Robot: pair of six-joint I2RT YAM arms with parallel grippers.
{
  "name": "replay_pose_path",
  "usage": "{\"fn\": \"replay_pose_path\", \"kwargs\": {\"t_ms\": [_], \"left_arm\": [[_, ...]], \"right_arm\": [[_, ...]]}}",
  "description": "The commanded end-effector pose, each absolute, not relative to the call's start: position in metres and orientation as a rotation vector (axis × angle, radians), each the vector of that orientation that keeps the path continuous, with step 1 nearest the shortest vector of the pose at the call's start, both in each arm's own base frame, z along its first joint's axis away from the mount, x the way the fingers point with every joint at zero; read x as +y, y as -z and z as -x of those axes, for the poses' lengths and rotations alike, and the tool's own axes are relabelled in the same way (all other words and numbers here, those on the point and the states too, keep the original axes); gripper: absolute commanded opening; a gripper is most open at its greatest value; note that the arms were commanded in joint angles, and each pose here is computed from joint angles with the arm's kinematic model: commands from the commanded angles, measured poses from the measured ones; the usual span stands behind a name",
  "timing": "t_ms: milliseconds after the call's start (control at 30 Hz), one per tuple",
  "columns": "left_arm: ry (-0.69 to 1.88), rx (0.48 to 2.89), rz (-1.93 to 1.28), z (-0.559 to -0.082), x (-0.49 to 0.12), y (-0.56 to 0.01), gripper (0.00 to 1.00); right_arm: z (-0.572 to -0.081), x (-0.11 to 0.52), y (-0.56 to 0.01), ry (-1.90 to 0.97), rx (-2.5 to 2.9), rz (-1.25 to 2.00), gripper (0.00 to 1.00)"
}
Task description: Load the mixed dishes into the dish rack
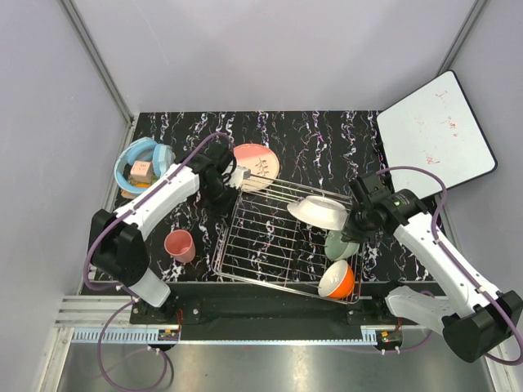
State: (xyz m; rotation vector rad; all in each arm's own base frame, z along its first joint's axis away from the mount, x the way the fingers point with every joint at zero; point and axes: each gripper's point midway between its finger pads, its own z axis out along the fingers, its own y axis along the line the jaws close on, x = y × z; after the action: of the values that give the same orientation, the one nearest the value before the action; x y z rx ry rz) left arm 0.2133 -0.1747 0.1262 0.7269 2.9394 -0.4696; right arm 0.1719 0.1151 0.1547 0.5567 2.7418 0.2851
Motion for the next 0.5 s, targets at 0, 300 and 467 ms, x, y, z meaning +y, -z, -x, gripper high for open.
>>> {"fn": "replay_pose_path", "kwargs": {"t_ms": [0,300,467], "left_arm": [[0.584,2.797,-1.063,-0.202,-0.184,-0.146,0.00],[0.496,2.832,-1.065,-0.207,-0.170,-0.116,0.00],[0.470,2.859,-1.010,-0.228,-0.156,-0.099,0.00]], "right_arm": [[-0.185,0.123,-0.168,-0.333,2.696,-0.547,0.00],[-0.178,0.095,-0.173,-0.164,2.669,-0.547,0.19],[-0.169,0.082,-0.185,-0.096,2.663,-0.553,0.29]]}}
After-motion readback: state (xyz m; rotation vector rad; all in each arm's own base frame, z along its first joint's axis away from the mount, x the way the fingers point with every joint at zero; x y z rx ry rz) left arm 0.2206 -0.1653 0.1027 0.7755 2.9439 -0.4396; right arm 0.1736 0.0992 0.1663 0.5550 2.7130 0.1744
